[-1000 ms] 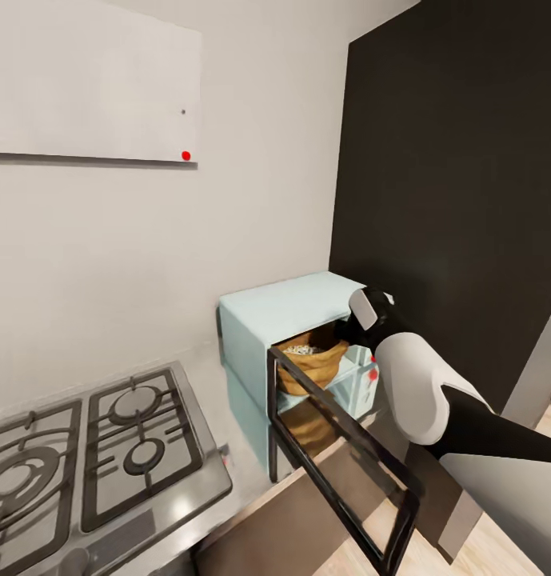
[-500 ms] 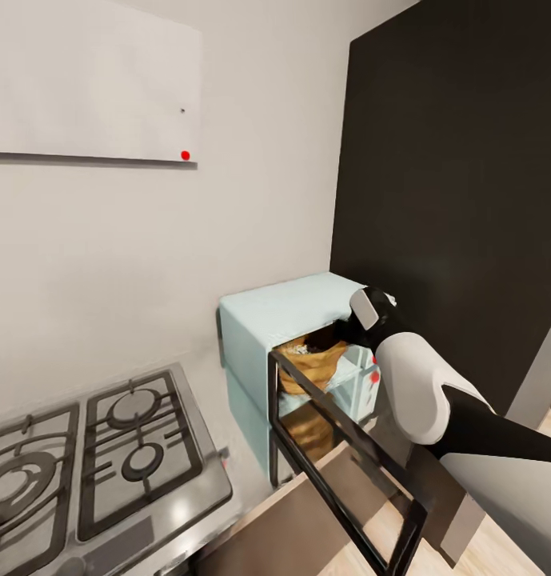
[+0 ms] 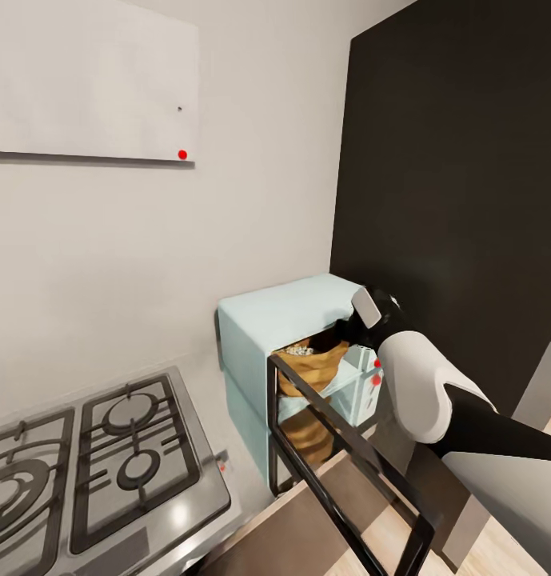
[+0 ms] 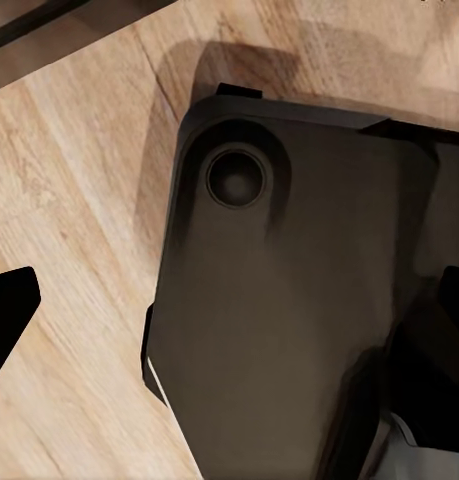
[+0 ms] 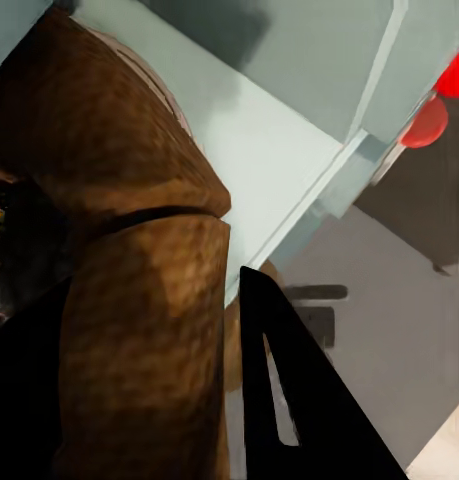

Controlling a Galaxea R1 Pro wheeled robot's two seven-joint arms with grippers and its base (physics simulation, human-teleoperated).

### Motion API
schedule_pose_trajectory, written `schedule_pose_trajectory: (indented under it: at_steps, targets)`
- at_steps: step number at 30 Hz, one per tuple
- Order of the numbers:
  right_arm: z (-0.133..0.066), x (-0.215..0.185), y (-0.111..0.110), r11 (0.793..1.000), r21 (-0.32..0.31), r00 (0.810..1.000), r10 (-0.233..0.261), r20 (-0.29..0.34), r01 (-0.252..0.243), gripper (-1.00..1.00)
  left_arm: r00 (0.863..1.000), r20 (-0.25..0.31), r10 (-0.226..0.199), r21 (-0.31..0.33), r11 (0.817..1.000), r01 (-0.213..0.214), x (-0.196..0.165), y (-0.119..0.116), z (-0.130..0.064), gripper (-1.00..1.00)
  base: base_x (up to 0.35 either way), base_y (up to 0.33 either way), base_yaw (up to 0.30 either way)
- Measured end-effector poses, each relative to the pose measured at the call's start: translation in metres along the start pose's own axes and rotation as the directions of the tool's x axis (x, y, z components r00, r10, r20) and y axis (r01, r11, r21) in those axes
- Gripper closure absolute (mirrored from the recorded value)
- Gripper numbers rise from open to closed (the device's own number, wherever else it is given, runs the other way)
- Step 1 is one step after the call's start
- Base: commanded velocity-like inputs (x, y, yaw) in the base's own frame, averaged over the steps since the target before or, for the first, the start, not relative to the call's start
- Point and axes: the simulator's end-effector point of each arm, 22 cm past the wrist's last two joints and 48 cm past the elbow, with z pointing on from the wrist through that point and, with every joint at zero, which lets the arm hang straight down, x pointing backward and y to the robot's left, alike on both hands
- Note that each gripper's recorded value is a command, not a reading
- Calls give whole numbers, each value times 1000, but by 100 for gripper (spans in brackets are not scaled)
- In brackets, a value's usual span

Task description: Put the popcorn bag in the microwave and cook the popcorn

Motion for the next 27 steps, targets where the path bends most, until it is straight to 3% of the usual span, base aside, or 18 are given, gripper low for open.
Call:
schedule_pose_trajectory:
  at_steps: [4, 19, 20, 27]
  targets:
    - [2, 6, 1, 998, 46, 999, -45, -1, 45, 100, 1000, 0, -1, 0, 1000, 1, 0, 1, 0, -100, 0, 0, 0]
    - [-12, -18, -3, 1000, 29, 998, 6, 63, -8, 100, 1000, 2, -1, -1, 1000, 1, -1, 1, 0, -100, 0, 0, 0]
    - [-12, -20, -4, 999, 30, 998, 7, 67, -9, -100, 1000, 2, -1, -1, 1000, 1, -1, 1, 0, -100, 0, 0, 0]
    - [-15, -22, -22, 995, 102, 997, -23, 71, 15, -100, 1000, 2, -1, 0, 1000, 1, 0, 1, 0, -100, 0, 0, 0]
